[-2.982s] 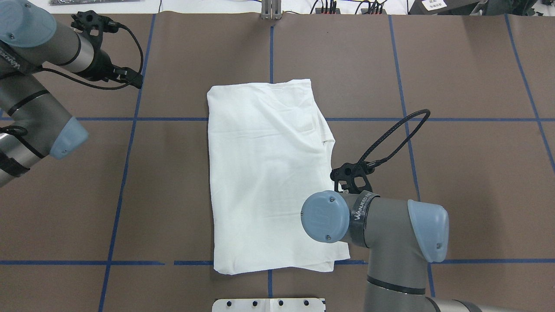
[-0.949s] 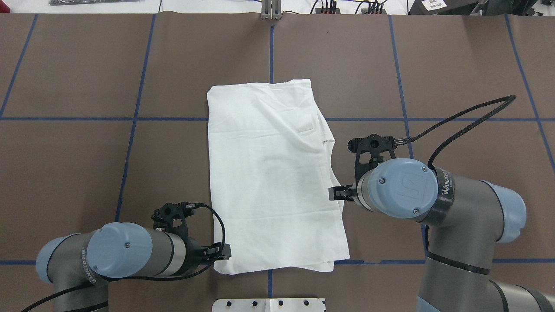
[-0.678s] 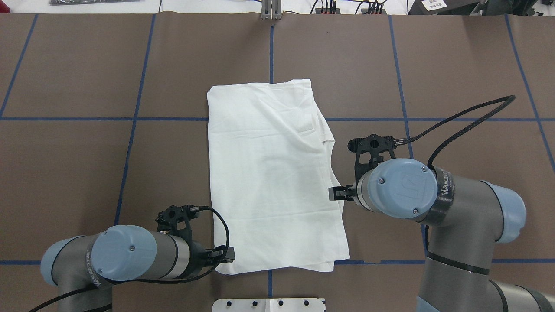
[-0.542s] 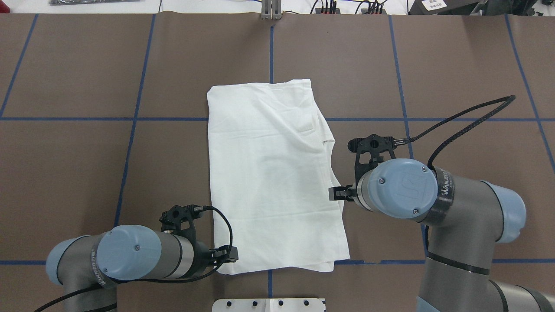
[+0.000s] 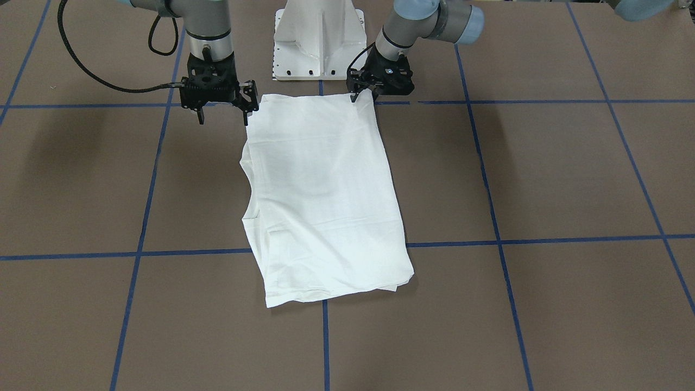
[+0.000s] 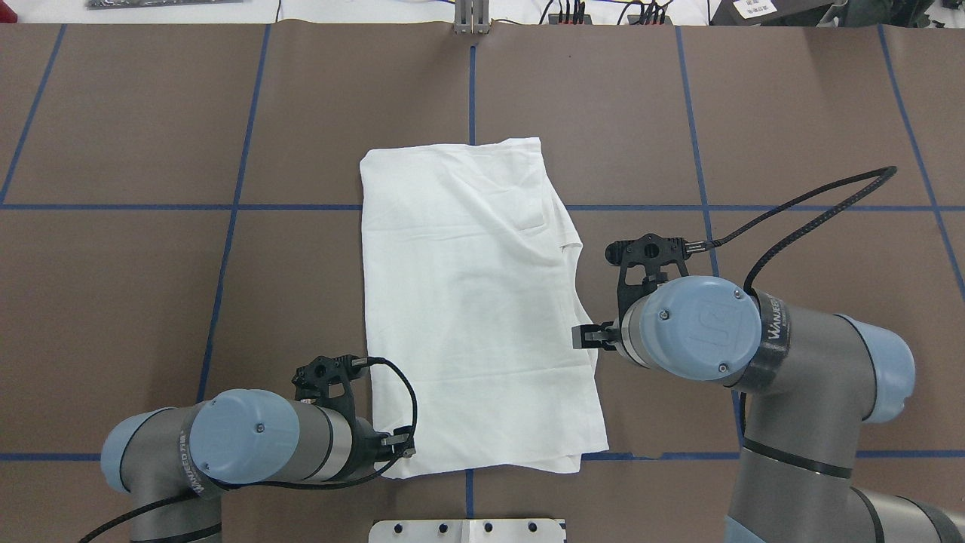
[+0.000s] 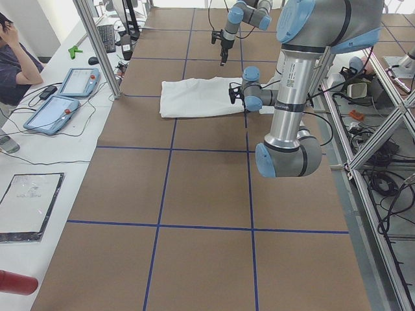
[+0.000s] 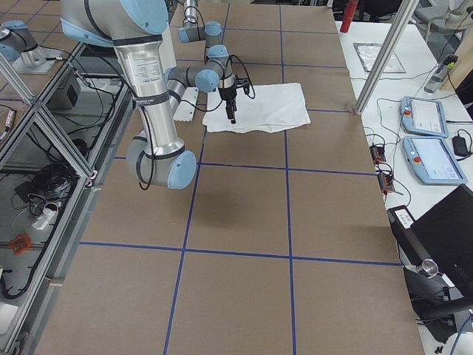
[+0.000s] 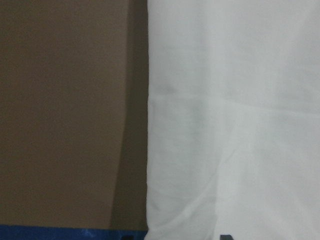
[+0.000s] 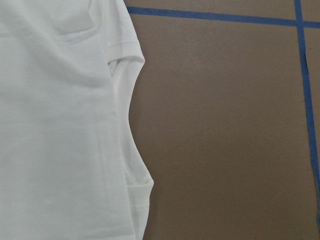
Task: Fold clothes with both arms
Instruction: 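Grasp the folded shirt's side edges nearest the robot with both grippers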
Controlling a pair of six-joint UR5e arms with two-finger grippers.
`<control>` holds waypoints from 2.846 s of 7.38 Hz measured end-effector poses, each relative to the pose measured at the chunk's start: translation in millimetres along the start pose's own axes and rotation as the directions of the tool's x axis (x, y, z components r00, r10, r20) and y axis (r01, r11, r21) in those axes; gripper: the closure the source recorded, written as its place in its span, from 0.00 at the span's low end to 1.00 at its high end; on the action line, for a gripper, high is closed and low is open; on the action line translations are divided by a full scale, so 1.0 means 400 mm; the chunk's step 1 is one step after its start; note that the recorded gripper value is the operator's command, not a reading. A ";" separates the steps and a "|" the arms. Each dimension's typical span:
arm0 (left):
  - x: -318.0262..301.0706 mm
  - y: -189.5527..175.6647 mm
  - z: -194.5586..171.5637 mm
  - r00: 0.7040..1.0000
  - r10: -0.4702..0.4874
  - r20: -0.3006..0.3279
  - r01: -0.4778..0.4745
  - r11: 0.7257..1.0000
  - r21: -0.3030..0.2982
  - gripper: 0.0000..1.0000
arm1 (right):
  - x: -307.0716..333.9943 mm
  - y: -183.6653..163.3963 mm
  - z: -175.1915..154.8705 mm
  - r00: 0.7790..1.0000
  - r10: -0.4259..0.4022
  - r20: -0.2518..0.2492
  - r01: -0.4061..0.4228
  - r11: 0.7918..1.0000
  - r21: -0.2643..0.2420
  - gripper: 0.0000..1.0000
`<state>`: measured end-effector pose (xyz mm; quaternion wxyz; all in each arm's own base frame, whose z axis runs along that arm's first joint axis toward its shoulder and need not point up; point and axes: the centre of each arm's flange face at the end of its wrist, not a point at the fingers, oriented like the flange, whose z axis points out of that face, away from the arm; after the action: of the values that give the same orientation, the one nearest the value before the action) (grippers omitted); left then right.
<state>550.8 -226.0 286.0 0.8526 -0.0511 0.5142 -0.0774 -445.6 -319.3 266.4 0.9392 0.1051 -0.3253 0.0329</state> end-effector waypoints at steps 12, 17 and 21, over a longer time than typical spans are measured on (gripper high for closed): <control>0.007 -0.007 -0.021 1.000 0.007 -0.013 -0.007 1.000 0.006 1.00 | -0.169 0.285 0.146 0.714 0.699 -0.039 -0.697 0.705 -0.135 0.16; 0.007 -0.008 -0.023 1.000 0.007 -0.015 -0.007 1.000 0.008 1.00 | -0.185 0.350 0.173 0.659 0.750 -0.059 -0.750 0.651 -0.117 0.95; 0.012 -0.006 -0.033 1.000 0.008 -0.023 -0.008 1.000 0.007 1.00 | -0.184 0.330 0.173 0.626 0.779 -0.034 -0.778 0.622 -0.088 1.00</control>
<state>541.2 -229.1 276.2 0.8472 -0.0452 0.5239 -0.0761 -562.3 -205.0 297.2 0.8353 -0.0902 -0.3434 0.4199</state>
